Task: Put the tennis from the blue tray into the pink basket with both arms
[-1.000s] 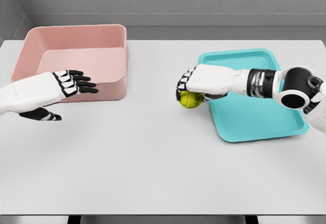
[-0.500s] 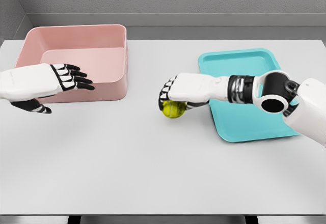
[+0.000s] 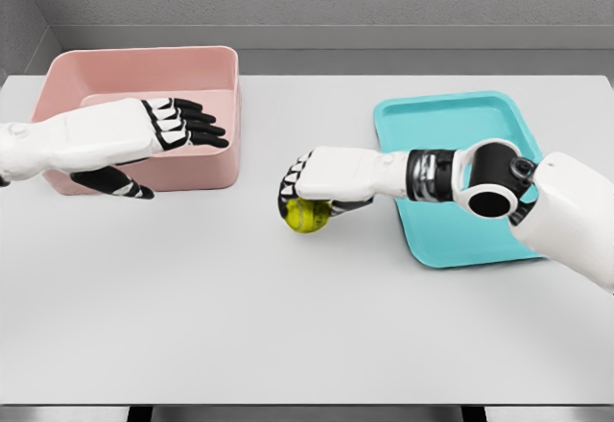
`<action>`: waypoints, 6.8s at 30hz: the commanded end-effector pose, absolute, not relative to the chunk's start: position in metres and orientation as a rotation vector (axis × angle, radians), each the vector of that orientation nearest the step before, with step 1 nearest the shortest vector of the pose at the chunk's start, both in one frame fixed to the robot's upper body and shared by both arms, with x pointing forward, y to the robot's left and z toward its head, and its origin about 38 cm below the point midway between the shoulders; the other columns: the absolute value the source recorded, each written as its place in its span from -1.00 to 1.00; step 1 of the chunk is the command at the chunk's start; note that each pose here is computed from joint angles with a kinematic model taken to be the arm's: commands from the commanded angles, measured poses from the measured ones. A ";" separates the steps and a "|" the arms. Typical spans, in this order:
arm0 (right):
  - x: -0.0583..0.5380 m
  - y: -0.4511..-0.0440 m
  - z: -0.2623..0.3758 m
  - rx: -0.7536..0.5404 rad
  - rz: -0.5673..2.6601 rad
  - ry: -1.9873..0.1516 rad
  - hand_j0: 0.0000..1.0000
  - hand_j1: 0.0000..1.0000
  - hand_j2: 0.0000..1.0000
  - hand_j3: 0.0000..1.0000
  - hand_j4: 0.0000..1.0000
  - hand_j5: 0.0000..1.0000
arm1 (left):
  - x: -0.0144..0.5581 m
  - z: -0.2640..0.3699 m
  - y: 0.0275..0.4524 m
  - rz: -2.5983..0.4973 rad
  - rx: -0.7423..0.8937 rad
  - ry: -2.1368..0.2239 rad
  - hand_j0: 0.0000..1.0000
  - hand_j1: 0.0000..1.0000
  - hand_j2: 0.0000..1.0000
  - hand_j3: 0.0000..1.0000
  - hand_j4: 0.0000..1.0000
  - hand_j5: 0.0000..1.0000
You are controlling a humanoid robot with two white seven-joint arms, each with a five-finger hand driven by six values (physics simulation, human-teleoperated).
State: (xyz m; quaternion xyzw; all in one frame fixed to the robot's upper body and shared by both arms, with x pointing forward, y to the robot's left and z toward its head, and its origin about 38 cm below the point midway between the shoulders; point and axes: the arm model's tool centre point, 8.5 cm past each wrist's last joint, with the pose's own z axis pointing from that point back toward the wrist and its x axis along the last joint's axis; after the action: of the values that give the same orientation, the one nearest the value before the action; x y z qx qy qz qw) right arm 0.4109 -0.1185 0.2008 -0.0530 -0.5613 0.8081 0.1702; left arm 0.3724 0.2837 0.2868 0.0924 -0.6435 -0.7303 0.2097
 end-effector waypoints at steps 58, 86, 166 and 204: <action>0.448 -0.318 0.280 -0.762 1.884 -1.639 1.00 1.00 1.00 1.00 1.00 1.00 | 0.365 0.233 0.175 -2.267 -0.021 -1.796 1.00 1.00 1.00 1.00 1.00 1.00; 0.441 -0.319 0.252 -0.699 1.898 -1.593 1.00 1.00 1.00 1.00 1.00 1.00 | 0.396 0.190 0.146 -2.234 -0.035 -1.731 1.00 1.00 1.00 1.00 1.00 1.00; 0.439 -0.320 0.249 -0.691 1.899 -1.586 1.00 1.00 1.00 1.00 1.00 1.00 | 0.416 0.218 0.159 -2.255 0.025 -1.694 0.07 0.07 0.07 0.07 0.07 0.07; 0.437 -0.316 0.247 -0.680 1.902 -1.595 1.00 1.00 1.00 1.00 1.00 1.00 | 0.523 0.235 0.306 -1.870 0.412 -1.418 0.06 0.06 0.06 0.06 0.06 0.06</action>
State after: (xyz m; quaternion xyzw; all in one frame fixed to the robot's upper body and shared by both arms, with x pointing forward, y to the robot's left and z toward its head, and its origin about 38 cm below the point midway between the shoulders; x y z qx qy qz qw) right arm 0.4375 -0.3158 0.2466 -0.2538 -0.5936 0.7107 0.2794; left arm 0.5191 0.2948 0.2412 0.1561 -0.5572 -0.7375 0.3482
